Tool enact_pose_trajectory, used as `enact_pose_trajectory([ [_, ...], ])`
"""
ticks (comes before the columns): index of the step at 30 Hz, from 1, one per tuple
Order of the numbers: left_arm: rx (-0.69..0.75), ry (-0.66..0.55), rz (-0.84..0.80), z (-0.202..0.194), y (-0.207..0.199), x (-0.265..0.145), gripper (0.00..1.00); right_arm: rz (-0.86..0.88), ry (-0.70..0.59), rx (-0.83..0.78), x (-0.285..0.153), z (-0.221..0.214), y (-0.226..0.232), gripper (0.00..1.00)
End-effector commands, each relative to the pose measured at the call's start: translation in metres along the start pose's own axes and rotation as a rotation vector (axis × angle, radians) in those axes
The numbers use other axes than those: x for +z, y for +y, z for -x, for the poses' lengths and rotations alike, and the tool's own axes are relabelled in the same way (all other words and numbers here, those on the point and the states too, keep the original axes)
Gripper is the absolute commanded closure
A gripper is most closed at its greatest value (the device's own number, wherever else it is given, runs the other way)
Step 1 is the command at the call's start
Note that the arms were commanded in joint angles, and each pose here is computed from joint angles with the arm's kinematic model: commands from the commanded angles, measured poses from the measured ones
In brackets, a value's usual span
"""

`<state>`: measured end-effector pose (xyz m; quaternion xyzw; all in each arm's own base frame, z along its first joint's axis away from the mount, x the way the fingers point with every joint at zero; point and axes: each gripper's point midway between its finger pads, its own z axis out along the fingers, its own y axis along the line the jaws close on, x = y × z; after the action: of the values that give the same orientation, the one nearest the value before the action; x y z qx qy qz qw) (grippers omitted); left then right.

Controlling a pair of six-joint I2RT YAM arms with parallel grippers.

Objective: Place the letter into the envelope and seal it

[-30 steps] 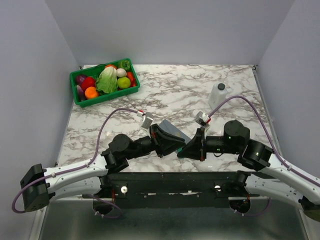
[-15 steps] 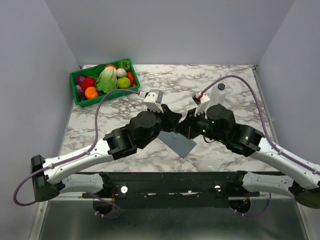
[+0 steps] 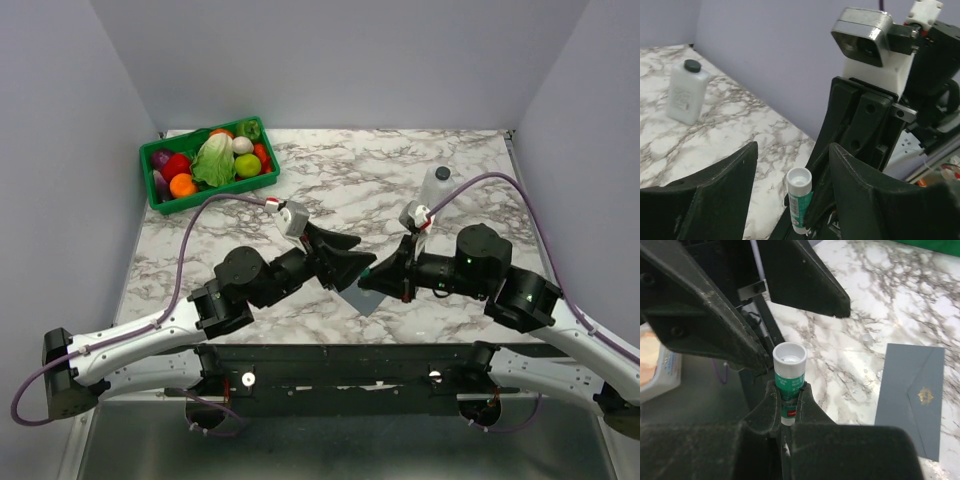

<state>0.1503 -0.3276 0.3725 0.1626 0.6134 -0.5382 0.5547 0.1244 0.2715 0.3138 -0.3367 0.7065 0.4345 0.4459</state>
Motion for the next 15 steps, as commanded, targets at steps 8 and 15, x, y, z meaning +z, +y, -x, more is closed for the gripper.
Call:
enact_pose_trajectory([
  [8,-0.012,0.056,-0.517,-0.012,-0.083,-0.019,0.49,0.232,-0.032,-0.057,-0.02,0.001,0.042,0.99],
  [15,-0.013,0.062,-0.491,-0.013,-0.079,-0.015,0.66,0.238,-0.042,-0.059,-0.023,0.002,0.044,0.99],
])
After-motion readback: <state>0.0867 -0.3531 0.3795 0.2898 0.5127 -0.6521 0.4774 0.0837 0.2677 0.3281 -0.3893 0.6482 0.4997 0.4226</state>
